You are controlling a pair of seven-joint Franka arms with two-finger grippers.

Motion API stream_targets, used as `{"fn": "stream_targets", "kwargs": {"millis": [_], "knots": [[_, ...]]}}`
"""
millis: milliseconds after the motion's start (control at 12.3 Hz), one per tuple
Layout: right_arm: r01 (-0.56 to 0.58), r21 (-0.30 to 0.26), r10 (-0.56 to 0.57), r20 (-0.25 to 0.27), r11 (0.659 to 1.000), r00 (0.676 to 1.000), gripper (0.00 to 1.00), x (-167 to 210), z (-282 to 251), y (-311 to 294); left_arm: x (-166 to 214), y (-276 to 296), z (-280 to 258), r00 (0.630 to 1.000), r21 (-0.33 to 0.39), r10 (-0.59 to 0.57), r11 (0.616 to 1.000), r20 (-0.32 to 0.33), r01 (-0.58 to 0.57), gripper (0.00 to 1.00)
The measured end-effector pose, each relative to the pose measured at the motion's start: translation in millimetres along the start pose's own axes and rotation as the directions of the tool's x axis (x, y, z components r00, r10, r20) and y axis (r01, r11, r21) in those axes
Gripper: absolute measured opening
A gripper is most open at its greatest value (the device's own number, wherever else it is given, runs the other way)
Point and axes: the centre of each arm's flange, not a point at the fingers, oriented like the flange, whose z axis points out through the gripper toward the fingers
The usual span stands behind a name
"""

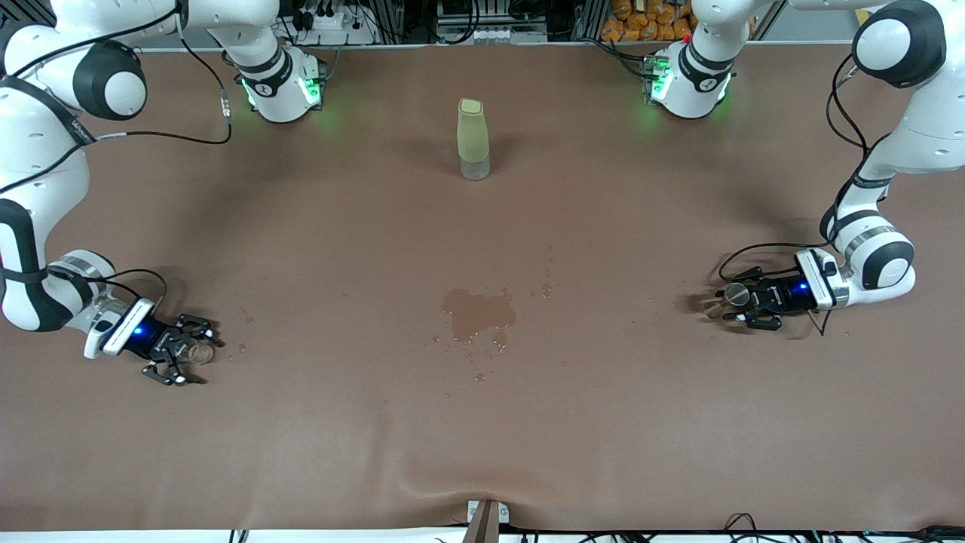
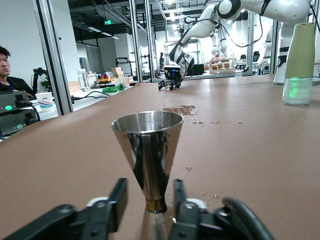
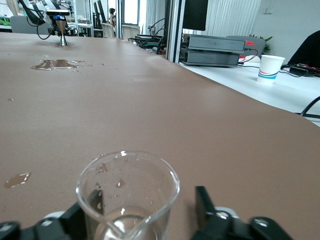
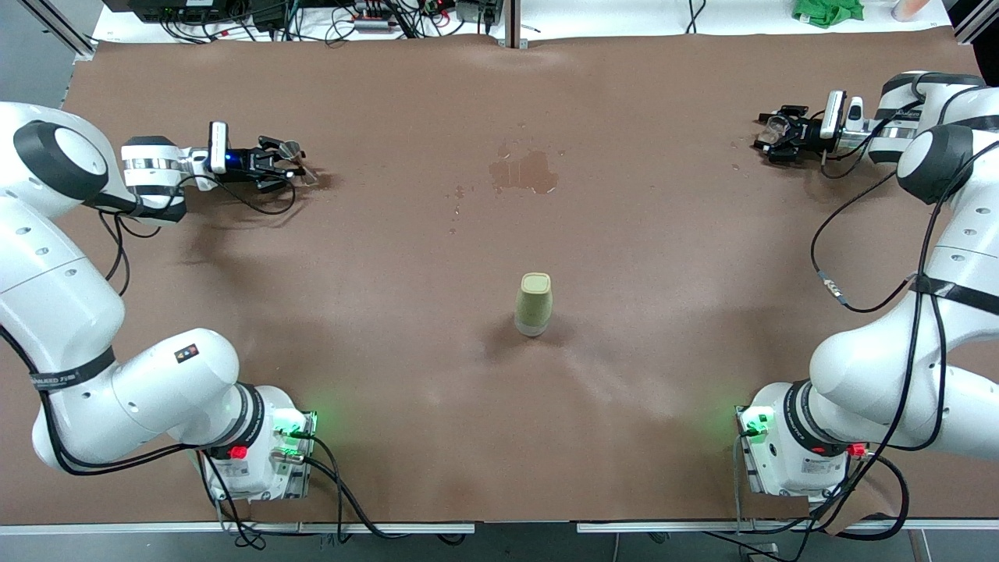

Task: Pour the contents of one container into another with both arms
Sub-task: 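Close the right gripper on the beaker while the left gripper grips the jigger, then lift the beaker and jigger and carry both toward each other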

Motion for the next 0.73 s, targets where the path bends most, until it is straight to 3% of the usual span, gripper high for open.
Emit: {"fn": "stream_targets", "kwargs": {"millis": [244,325,406,731], "knots": [[0.001,0.006,-0.001,-0.008,1.0,1.0,0.41,0,3,-1,-4,2,2,1.0,0.005,-0.01,1.0,-0.007,0.01,0.37],[0.001,0.007,-0.001,-0.008,1.0,1.0,0.3,-1,4,-2,-8,4,4,1.0,0.005,-0.023,1.0,-0.013,0.023,0.26],[0.001,0.009,-0.001,-0.009,1.0,1.0,0.19,-1,6,-2,-9,5,7,0.999,0.005,-0.038,0.999,-0.035,0.038,0.21],[-0.014,0.009,0.014,-0.009,1.0,1.0,0.16,-1,6,-2,-6,2,19,0.996,-0.018,-0.072,0.997,-0.043,0.071,0.21]]}}
